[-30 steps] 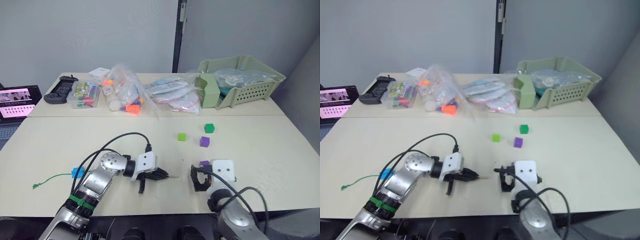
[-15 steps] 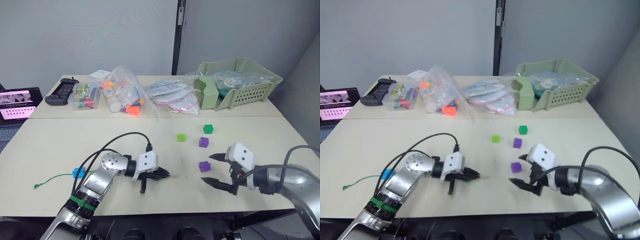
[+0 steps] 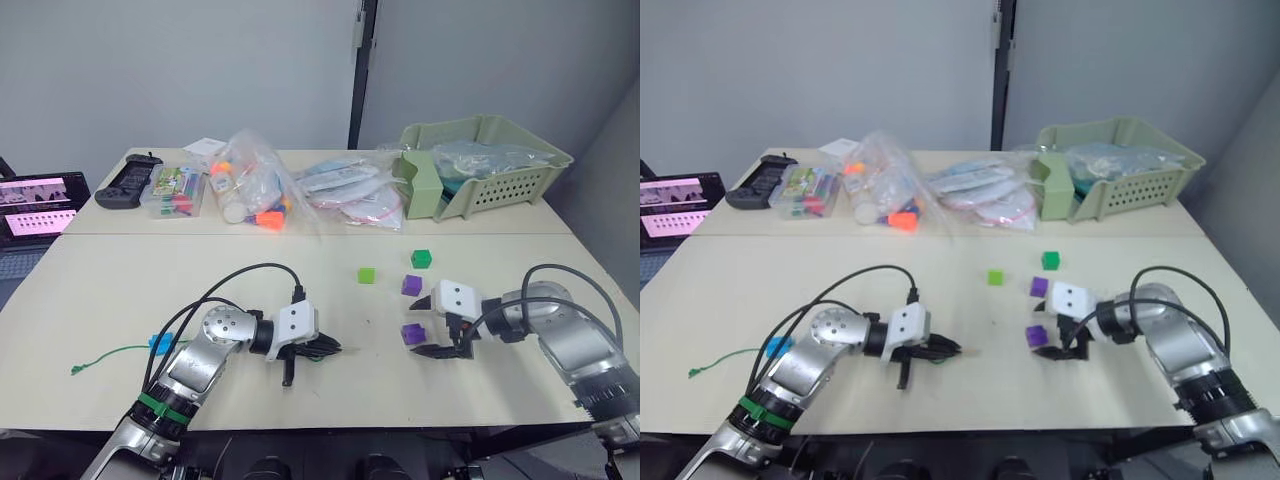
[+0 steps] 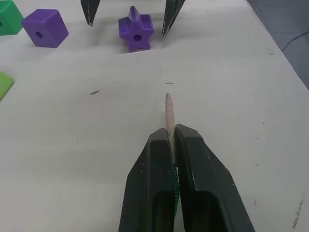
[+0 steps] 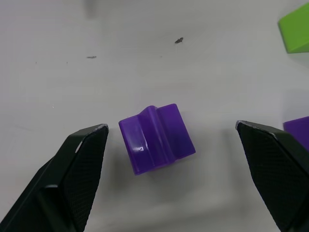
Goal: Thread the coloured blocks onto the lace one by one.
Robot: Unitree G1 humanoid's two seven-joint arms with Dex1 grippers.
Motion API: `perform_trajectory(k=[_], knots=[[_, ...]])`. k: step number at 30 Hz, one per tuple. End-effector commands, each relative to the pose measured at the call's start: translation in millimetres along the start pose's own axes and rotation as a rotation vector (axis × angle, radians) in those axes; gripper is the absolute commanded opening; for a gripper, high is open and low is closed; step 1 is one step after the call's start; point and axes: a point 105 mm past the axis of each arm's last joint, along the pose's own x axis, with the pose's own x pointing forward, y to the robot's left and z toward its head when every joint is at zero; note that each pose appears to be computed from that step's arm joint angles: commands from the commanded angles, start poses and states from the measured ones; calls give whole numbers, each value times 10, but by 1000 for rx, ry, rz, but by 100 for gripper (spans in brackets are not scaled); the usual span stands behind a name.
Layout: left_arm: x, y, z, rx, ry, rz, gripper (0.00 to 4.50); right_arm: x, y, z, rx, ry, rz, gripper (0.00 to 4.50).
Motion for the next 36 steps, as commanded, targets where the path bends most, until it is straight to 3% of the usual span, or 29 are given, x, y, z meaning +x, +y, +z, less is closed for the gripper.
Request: perform_trajectory(k=[1, 10, 17, 21, 31, 36], knots=[[-41, 27, 93, 23, -25, 24, 0, -8, -32, 34, -28, -20, 10, 423], [-61, 30, 113, 19, -25, 29, 0, 38, -49, 74, -13, -63, 2, 136], [-57, 78, 304, 21, -55, 26, 0, 214, 180, 409, 41, -144, 26, 132], [-47, 56, 294, 26, -7, 15, 0, 417, 381, 525, 80, -130, 34, 132], [-54, -24, 123, 21, 90, 4, 0, 510, 447, 295, 119, 5, 28, 132], [-14, -31, 140, 1, 79, 9, 0, 523, 478, 349, 114, -7, 46, 132]])
